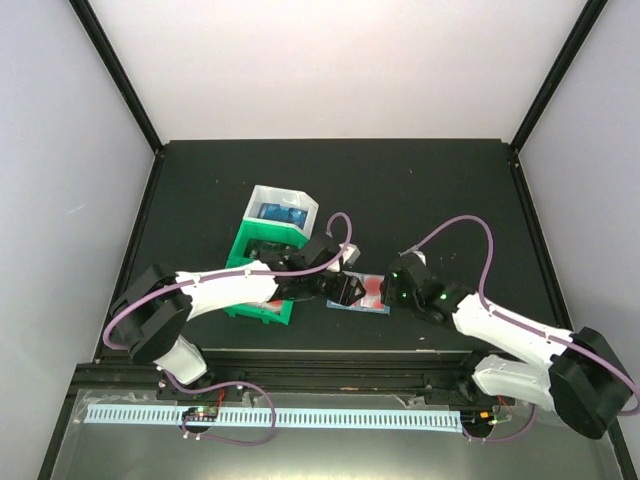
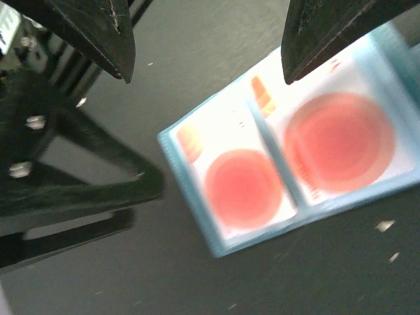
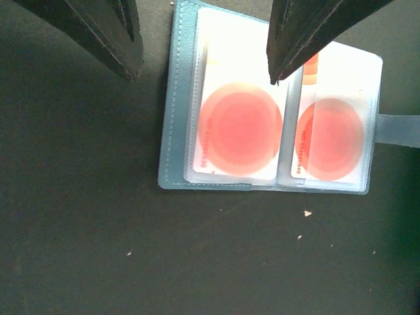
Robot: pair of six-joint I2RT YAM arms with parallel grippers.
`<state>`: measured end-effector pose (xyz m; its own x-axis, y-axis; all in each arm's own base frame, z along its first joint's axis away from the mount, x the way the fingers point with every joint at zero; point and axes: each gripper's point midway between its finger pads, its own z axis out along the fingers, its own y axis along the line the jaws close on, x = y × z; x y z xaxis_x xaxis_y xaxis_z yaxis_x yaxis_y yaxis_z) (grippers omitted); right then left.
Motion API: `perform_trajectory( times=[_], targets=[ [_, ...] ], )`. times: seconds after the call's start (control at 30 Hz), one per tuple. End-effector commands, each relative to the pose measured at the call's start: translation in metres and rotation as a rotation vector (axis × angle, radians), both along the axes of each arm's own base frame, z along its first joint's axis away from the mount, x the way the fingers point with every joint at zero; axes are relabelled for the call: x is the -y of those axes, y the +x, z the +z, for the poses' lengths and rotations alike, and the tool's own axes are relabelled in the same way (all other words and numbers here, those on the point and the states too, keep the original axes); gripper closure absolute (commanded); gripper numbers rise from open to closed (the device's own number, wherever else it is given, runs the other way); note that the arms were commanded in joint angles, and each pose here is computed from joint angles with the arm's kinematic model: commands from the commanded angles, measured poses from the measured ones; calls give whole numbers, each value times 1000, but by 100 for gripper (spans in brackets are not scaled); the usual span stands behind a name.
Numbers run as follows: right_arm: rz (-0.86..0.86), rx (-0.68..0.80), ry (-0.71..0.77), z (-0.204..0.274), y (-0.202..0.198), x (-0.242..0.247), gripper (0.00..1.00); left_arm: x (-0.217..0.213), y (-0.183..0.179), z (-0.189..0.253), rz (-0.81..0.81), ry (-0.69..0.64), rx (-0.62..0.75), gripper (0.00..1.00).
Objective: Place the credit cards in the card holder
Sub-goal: Insert the credit card into the card holder.
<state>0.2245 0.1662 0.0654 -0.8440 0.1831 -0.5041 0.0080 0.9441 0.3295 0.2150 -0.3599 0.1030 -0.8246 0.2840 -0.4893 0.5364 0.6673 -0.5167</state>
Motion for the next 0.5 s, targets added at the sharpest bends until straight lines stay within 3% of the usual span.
perform_trajectory(
  times=[0.0, 0.13, 0.33, 0.47],
  targets=[
    [28, -21, -54, -1, 3, -7, 47, -24, 8, -21, 105, 55, -21, 40],
    [76, -41, -88, -4, 9, -26, 53, -38, 18, -33, 183, 111, -30, 55],
    [134, -63, -114, -14, 8, -50, 53, -47, 26, -42, 237, 97, -50, 56],
    [249, -81, -52, -18, 3, -75, 64, -43, 25, -50, 226, 87, -82, 69]
  ],
)
